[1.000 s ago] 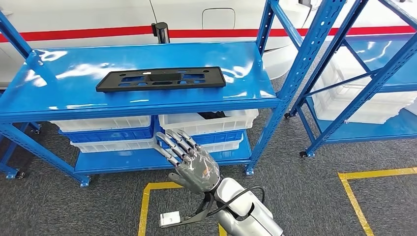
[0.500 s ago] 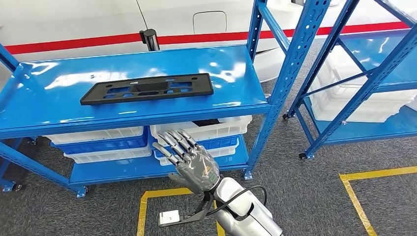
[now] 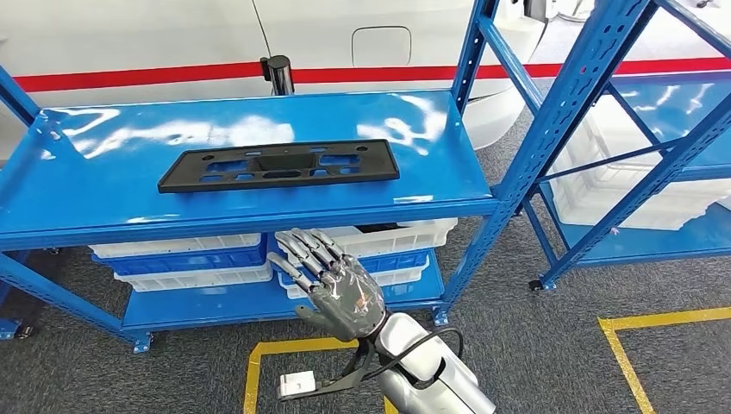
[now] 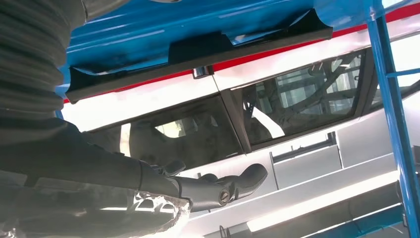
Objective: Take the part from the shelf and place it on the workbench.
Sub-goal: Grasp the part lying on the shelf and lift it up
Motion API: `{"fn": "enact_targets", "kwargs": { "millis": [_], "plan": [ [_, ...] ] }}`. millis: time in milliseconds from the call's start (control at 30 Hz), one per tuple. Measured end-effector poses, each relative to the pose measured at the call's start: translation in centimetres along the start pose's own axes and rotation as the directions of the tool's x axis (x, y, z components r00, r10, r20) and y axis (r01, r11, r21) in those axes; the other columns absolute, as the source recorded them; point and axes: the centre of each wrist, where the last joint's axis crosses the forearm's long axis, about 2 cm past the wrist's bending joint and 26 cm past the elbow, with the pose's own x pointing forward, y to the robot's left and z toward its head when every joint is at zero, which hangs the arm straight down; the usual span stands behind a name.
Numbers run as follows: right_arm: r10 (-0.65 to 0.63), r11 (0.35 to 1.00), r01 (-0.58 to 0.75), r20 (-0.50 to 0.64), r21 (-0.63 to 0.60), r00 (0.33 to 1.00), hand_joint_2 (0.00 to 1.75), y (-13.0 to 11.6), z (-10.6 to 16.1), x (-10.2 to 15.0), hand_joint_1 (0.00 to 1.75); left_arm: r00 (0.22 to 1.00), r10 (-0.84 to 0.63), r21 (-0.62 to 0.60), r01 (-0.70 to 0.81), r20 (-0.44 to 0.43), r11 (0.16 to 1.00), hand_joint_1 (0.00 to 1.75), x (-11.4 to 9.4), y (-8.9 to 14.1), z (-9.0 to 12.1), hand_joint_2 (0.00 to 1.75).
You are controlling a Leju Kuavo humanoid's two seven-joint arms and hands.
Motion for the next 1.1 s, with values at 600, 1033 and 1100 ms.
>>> {"fn": "enact_targets", "kwargs": {
  "millis": [600,1033,1100],
  "plan": [
    [-0.015,1.0,0.015,-0.009,-0.001,1.0,1.75,0.15,-0.25,0.4,0.0,1.0,0.007,0.002,-0.007,-0.003,1.0,0.0,0.17,-0.12,-0.06,0.0],
    [-0.018,1.0,0.018,-0.012,0.009,1.0,1.75,0.29,0.24,0.14,0.0,1.0,0.006,0.008,-0.006,-0.003,1.0,0.0,0.13,-0.23,-0.04,0.0],
    [-0.019,1.0,0.019,-0.011,0.01,1.0,1.75,0.33,0.29,0.08,0.0,1.0,0.006,0.01,-0.006,-0.004,1.0,0.0,0.15,-0.24,-0.04,0.0]
  ]
}}
